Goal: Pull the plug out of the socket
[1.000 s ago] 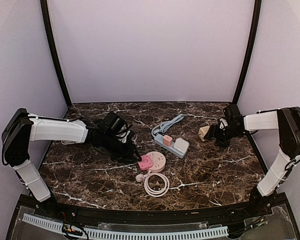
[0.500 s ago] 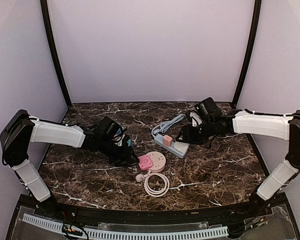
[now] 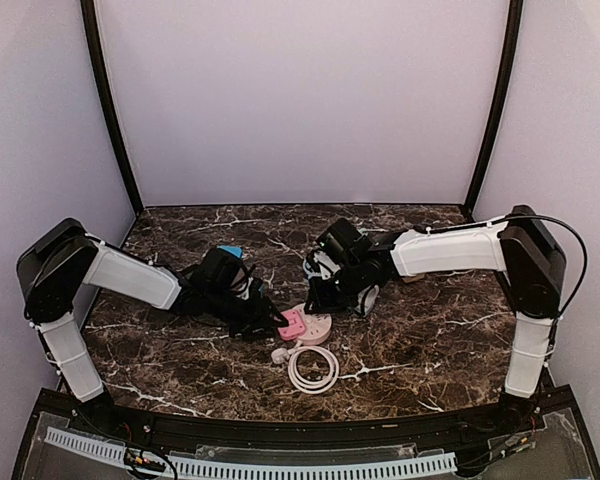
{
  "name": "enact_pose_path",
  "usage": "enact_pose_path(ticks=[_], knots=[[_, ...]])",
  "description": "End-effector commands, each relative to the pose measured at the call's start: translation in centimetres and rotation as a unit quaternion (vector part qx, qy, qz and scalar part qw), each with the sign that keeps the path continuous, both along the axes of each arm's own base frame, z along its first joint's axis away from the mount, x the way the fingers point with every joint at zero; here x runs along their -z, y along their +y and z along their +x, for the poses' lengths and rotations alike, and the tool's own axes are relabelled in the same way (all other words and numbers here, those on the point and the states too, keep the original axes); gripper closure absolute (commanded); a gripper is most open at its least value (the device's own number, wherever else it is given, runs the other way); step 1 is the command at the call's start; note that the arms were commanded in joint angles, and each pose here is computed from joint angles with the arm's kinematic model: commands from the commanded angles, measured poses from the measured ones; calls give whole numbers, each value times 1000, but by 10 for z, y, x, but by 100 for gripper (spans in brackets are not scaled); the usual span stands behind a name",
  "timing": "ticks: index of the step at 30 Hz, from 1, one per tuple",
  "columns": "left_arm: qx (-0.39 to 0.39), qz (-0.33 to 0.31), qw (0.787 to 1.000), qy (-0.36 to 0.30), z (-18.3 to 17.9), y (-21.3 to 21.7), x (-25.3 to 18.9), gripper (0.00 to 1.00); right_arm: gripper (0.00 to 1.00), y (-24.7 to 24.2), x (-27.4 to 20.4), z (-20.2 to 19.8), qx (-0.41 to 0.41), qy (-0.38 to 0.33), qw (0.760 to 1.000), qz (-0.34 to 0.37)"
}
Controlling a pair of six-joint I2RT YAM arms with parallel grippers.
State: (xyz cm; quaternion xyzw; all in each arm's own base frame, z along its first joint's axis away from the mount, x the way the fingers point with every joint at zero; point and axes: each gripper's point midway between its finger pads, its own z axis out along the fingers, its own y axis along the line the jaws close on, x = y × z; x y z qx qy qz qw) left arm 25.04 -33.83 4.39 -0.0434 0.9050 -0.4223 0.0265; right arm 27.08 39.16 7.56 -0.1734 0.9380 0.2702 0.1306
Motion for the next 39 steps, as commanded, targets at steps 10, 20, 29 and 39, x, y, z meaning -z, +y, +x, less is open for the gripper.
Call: enact_pose_path(ticks=[10, 20, 29, 39], knots=[[-13, -44, 999, 15, 8, -14, 2, 58, 90, -13, 34, 0, 24, 15, 998, -54], [-5, -61, 998, 20, 8, -23, -16, 77, 91, -13, 43, -6, 17, 7, 996, -83], [1, -73, 997, 20, 8, -27, -28, 100, 91, -17, 58, -9, 20, 11, 993, -113], [-10, -160, 986, -39, 19, -37, -70, 100, 91, -30, 76, -13, 22, 19, 989, -143]])
